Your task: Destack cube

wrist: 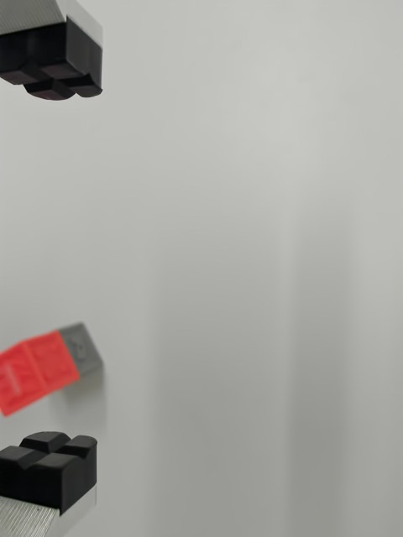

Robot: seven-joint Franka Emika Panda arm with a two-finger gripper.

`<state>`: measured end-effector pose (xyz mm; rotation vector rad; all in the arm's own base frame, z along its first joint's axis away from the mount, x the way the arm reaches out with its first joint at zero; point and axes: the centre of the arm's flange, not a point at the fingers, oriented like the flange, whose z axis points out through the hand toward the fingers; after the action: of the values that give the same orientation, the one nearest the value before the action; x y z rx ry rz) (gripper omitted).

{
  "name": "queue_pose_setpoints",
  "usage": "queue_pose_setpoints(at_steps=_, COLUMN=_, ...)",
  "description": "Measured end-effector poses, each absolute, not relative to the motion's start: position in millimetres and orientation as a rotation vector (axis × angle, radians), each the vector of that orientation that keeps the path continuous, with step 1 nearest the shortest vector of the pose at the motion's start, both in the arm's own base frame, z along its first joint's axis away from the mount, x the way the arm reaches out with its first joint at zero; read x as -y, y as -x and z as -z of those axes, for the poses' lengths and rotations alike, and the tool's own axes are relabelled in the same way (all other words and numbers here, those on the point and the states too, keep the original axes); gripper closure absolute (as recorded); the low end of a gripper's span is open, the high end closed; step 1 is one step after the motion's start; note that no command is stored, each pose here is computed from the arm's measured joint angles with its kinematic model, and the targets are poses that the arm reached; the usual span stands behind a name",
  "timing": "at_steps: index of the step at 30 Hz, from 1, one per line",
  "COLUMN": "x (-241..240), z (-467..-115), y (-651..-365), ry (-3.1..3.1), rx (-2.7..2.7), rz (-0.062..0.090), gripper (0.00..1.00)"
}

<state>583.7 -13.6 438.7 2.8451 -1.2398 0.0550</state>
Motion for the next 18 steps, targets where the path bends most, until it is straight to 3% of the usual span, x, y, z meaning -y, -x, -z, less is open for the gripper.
queue_pose_setpoints(at_steps=18, x=14.0, z=-436.8, y=-582.8, ry=-2.846, rx=1.235, rz=-0.05, gripper=0.0)
